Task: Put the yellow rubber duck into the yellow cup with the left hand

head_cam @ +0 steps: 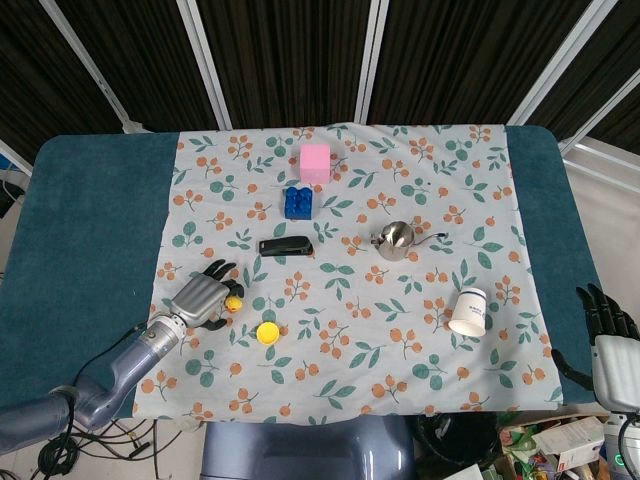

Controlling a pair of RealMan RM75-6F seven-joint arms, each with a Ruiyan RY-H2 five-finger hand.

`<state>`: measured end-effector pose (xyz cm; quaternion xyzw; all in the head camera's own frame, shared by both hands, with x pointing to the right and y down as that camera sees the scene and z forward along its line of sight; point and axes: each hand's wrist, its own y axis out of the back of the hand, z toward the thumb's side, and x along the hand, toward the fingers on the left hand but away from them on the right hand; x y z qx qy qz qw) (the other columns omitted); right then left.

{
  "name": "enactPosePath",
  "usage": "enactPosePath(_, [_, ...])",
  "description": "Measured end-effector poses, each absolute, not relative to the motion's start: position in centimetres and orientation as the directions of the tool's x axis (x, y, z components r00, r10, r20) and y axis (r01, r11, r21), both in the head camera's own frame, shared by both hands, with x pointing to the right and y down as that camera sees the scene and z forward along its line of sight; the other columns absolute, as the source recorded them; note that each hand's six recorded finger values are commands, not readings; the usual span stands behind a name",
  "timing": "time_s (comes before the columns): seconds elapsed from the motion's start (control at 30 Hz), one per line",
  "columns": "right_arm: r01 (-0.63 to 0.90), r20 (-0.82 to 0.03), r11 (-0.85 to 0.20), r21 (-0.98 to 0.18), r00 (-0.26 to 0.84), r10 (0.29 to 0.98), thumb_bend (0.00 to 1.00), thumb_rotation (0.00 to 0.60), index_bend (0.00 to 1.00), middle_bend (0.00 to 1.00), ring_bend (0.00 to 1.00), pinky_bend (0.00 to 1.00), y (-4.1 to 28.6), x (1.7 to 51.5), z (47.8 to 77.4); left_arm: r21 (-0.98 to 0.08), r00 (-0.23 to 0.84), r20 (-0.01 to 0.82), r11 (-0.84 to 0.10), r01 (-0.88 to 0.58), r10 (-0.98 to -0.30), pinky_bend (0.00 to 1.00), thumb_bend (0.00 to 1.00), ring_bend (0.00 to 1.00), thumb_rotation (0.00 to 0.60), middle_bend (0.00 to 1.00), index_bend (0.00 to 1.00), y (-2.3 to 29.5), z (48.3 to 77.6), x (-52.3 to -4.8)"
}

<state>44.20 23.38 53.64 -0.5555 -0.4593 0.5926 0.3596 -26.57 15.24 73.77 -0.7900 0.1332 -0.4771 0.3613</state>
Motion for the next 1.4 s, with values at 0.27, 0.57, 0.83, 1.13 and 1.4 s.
enactPosePath(0.27, [0.083, -0.328, -0.320, -0.944, -0.127, 0.936, 0.16, 0.600, 0.07, 0.03, 0.08, 0.16, 23.4, 44.2, 53.7, -0.719, 0.517, 0.639, -0.682, 0.135, -0.570, 0.00, 0.26, 0.00, 0.600, 0.40, 0.40, 14.7, 73.4, -26.6])
enactPosePath(0.57, [0.083, -0.328, -0.320, -0.944, -0.132, 0.935, 0.16, 0.600, 0.07, 0.03, 0.08, 0.16, 23.4, 44.3, 53.6, -0.720, 0.523, 0.641, -0.676, 0.155, -0.562, 0.00, 0.27, 0.03, 0.600, 0.44, 0.42, 14.7, 73.6, -26.5])
enactPosePath(0.83, [0.084, -0.329, -0.320, -0.944, -0.129, 0.935, 0.16, 0.600, 0.07, 0.03, 0.08, 0.16, 23.4, 44.3, 53.6, -0.718, 0.529, 0.646, -0.674, 0.176, -0.550, 0.00, 0.29, 0.04, 0.600, 0.46, 0.44, 14.9, 74.0, -26.2])
enactPosePath(1.13, [0.084, -0.330, -0.321, -0.943, -0.129, 0.935, 0.16, 0.600, 0.07, 0.03, 0.08, 0.16, 23.3, 44.3, 53.6, -0.724, 0.532, 0.633, -0.673, 0.150, -0.562, 0.00, 0.32, 0.06, 0.600, 0.48, 0.47, 14.6, 73.8, -26.1])
enactPosePath(1.4, [0.082, -0.328, -0.320, -0.944, -0.127, 0.936, 0.16, 0.600, 0.07, 0.03, 0.08, 0.16, 23.3, 44.3, 53.6, -0.732, 0.543, 0.611, -0.672, 0.111, -0.576, 0.00, 0.32, 0.06, 0.600, 0.48, 0.48, 14.3, 72.8, -26.0])
